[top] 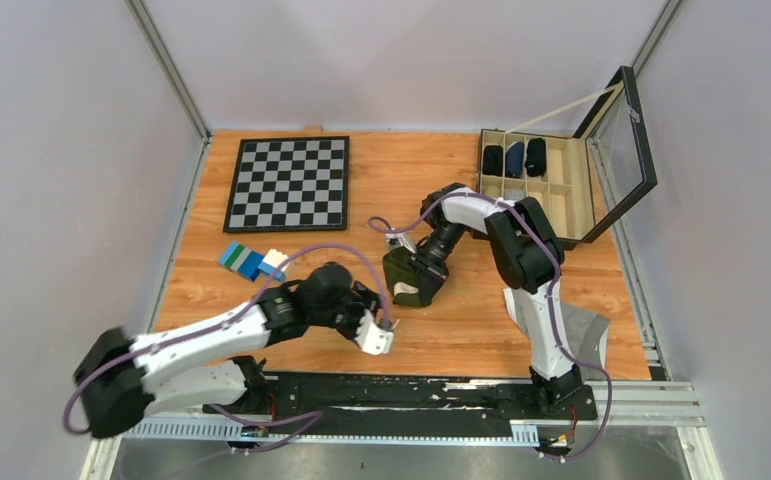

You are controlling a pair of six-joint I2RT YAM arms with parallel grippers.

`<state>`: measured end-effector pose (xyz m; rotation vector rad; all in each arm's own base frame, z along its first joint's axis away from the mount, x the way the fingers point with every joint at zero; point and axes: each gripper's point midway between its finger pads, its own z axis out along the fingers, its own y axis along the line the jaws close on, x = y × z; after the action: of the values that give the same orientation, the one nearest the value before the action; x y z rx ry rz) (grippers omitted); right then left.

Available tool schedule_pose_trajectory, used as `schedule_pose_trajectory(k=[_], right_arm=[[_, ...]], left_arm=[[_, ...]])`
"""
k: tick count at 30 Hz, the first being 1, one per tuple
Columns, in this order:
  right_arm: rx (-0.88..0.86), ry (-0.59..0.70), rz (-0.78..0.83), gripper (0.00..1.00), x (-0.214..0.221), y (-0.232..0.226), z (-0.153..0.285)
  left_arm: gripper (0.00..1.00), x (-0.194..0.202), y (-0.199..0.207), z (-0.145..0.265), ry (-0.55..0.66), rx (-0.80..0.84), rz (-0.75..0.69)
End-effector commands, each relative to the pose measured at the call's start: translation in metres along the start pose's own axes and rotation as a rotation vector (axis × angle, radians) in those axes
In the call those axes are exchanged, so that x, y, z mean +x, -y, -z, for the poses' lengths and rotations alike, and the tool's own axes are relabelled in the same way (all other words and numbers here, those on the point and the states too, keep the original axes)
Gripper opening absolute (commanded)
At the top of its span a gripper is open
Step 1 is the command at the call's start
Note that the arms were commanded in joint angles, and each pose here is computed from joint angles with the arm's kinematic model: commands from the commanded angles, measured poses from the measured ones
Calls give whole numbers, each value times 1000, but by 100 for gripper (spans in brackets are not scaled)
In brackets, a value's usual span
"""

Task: Roll the underwear
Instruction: Roll the underwear to the center of the board.

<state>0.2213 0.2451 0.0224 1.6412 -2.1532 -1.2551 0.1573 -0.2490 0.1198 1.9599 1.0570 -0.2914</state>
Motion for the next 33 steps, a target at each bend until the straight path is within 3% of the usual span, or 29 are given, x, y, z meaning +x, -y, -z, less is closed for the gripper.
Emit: schedule_pose_trajectory(k=[1,4,9,16,22,27,31,33], right_arm=[[-13,-36,-49,0,11,10,-5],[-29,-15,-64,0,6,8,-6],[-19,-12,-62,0,4,10,-6],[-17,-17,-60,0,4,10,-5],[-20,-11,-61,1,2,8,-4],[-21,-14,-66,1,3,9,-4],[-22,-18,-69,1,5,8,-4],[-19,-19,-67,1,4,7,-3]], left_arm=[[68,-15,-48,-51,12,-92,-40],[69,-23,-58,-74,36,-107,-57],[69,-8,-76,-99,-68,-120,39],[67,2,-48,-114,-56,-33,37],[62,25,-37,-120,-160,14,49],[53,45,-29,-129,-294,69,153],[39,49,-24,-127,-314,72,183],[38,52,-24,-123,-331,57,193]])
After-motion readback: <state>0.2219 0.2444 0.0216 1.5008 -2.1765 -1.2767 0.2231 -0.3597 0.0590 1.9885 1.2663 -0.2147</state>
